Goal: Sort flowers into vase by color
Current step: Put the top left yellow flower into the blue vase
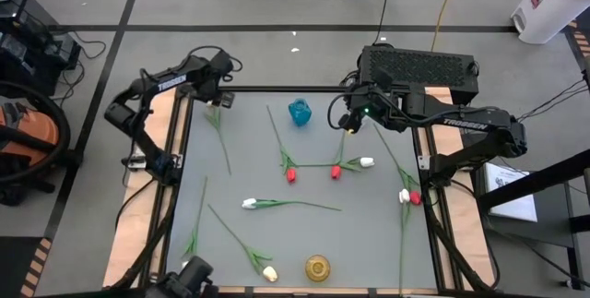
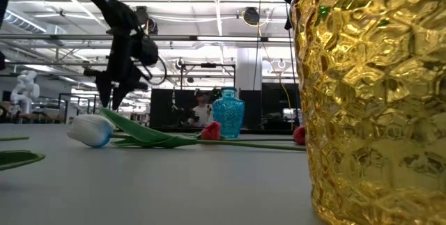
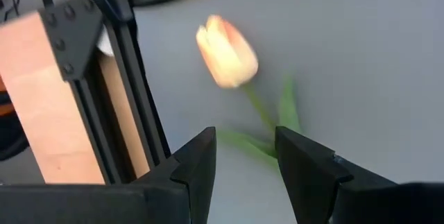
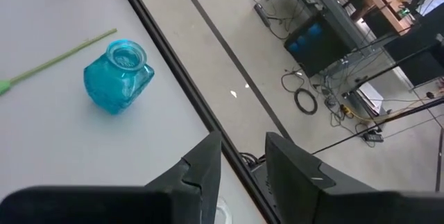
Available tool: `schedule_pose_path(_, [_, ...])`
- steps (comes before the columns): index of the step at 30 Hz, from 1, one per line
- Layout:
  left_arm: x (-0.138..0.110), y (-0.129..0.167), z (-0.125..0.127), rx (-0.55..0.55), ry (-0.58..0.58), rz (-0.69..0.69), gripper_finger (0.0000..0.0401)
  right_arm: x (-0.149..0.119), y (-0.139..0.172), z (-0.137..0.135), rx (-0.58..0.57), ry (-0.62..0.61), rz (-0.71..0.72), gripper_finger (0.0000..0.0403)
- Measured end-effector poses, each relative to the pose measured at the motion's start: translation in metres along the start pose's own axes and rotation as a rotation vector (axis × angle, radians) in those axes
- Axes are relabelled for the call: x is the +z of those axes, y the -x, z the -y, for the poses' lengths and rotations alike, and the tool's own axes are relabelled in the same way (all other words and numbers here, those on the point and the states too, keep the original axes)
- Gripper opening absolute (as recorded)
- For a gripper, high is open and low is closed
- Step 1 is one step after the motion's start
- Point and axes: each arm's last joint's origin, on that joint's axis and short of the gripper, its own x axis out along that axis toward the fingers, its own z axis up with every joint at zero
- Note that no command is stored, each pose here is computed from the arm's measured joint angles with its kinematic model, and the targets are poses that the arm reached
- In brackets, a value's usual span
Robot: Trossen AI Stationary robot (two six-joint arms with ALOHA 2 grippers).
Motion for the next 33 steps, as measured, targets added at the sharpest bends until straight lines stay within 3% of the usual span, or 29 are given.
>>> schedule_pose_path(9, [-0.013,-0.030,0.005,0.003,0.006,-0.087,0.0157,-0.003,0.000,0.000,0.000,-0.005,-0.026,0.0105])
schedule_pose_path(13, [-0.014,-0.036,0.007,-0.050,0.013,-0.080,0.0157,-0.003,0.000,0.000,-0.001,-0.005,-0.026,0.0105])
schedule_pose_path(18, [-0.010,-0.037,0.011,-0.126,0.026,-0.041,0.0157,-0.003,0.000,0.000,-0.001,-0.013,-0.026,0.0105])
schedule_pose_path(33, [-0.009,-0.038,0.010,-0.100,0.056,-0.019,0.0157,-0.003,0.000,0.000,-0.001,-0.016,-0.026,0.0105])
